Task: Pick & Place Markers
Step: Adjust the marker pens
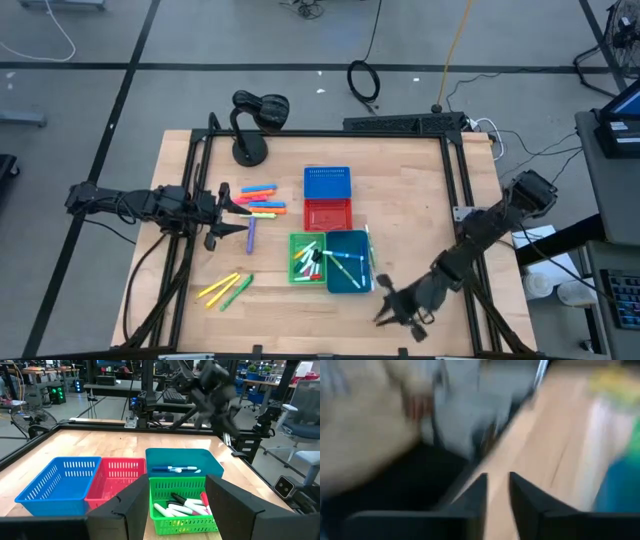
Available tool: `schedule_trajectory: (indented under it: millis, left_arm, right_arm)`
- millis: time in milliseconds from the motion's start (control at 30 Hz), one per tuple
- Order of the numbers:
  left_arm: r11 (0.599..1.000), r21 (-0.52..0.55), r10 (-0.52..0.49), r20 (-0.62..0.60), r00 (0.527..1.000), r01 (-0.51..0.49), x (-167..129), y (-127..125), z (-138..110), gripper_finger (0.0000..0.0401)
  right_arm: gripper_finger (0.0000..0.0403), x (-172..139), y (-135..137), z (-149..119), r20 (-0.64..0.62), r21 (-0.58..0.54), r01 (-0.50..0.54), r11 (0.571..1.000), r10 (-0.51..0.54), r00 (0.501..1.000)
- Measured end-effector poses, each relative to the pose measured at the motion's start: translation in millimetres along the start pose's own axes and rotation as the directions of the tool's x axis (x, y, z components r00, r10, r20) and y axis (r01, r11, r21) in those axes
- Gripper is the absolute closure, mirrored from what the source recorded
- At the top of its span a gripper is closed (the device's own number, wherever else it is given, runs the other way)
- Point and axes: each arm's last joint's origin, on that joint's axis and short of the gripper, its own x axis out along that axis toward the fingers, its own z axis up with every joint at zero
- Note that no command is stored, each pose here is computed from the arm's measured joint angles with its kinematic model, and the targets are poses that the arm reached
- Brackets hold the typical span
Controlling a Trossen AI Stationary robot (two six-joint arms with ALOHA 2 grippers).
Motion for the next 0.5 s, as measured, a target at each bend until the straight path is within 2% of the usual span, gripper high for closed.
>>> schedule_trajectory:
  millis: [33, 100, 233, 500]
  left_arm:
    - [1.0, 0.0, 0.0, 0.0, 1.0, 0.0, 0, 0, 0, 0.0203]
    - [1.0, 0.0, 0.0, 0.0, 1.0, 0.0, 0, 0, 0, 0.0203]
    - [1.0, 0.0, 0.0, 0.0, 1.0, 0.0, 0, 0, 0, 0.0203]
    - [1.0, 0.0, 0.0, 0.0, 1.0, 0.0, 0, 0, 0, 0.0203]
  right_arm:
    - [0.0379, 0, 3, -8, -0.07, 0.017, 0.008, 1.0, -0.007, 0.998]
    - [0.0393, -3, 4, -22, -0.14, 0.058, 0.082, 0.995, -0.073, 0.987]
    - [0.04, -4, -2, -38, -0.143, 0.087, 0.227, 0.97, -0.214, 0.966]
    - [0.0402, 3, -20, -61, -0.223, 0.147, 0.314, 0.938, -0.278, 0.934]
